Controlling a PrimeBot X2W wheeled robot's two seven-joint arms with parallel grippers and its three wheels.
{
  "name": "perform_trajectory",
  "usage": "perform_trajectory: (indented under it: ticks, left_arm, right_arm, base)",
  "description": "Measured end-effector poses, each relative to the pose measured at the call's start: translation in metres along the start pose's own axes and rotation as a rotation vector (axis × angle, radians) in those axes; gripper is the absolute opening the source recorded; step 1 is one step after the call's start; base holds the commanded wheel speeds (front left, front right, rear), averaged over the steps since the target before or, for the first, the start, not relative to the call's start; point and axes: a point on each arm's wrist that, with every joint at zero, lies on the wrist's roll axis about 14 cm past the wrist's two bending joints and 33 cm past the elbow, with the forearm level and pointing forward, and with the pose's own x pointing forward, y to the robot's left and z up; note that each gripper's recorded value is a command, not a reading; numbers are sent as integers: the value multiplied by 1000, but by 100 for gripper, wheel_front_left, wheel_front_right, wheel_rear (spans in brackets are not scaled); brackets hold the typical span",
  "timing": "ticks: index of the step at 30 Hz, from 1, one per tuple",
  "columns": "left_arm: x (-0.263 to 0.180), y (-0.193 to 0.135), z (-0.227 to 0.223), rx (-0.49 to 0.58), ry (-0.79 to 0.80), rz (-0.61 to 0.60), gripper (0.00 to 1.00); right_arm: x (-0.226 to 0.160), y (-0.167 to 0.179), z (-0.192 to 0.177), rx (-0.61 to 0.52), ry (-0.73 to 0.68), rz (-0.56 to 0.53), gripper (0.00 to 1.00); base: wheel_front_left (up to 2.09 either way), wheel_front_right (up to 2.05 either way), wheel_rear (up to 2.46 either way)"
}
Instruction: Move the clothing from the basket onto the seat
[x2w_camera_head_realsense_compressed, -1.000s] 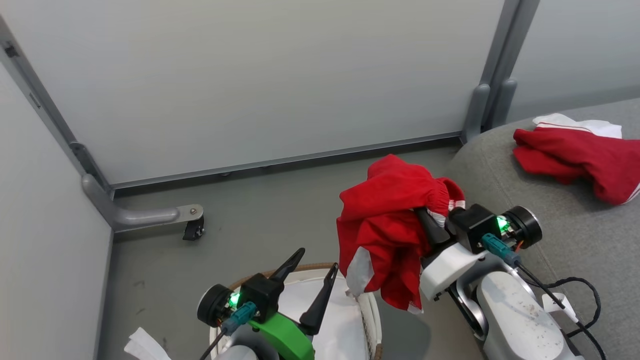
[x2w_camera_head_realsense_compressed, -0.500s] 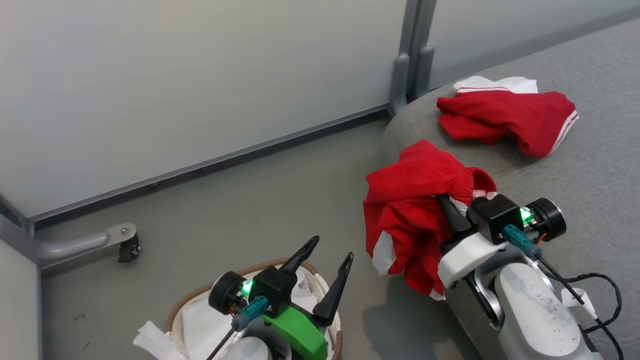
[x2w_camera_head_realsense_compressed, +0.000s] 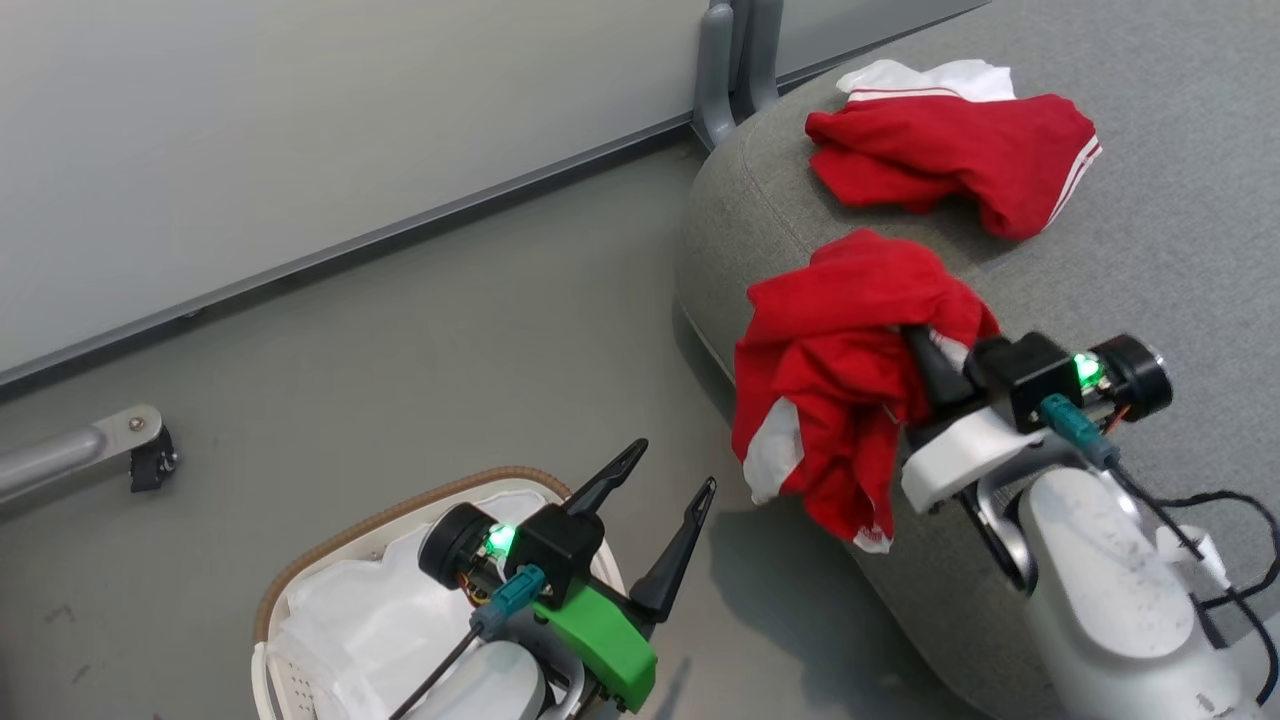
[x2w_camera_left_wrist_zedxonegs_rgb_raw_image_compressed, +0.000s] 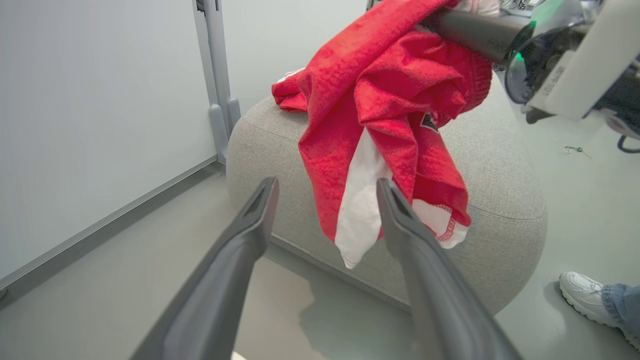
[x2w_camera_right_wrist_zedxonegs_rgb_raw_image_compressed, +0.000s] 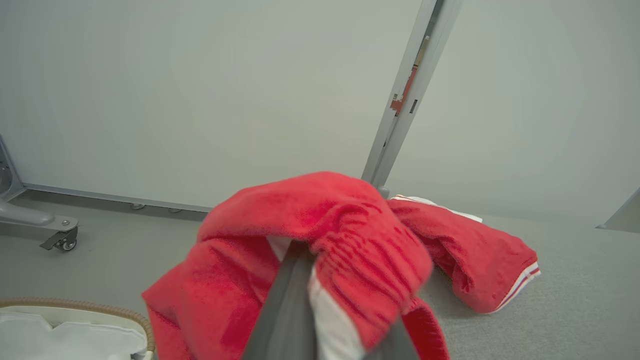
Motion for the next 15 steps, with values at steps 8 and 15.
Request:
perform_trajectory:
  ticks: [8,15]
  left_arm:
    - [5,27,-4,8,-2,6,100]
    - [5,56,-11,11,-5,30,100]
  right_arm:
    - [61,-67,45,-183,-106,-61,0]
    - [110,-135,68,-335,-113,-145,0]
  base:
    - [0,0,0]
    - [0,0,0]
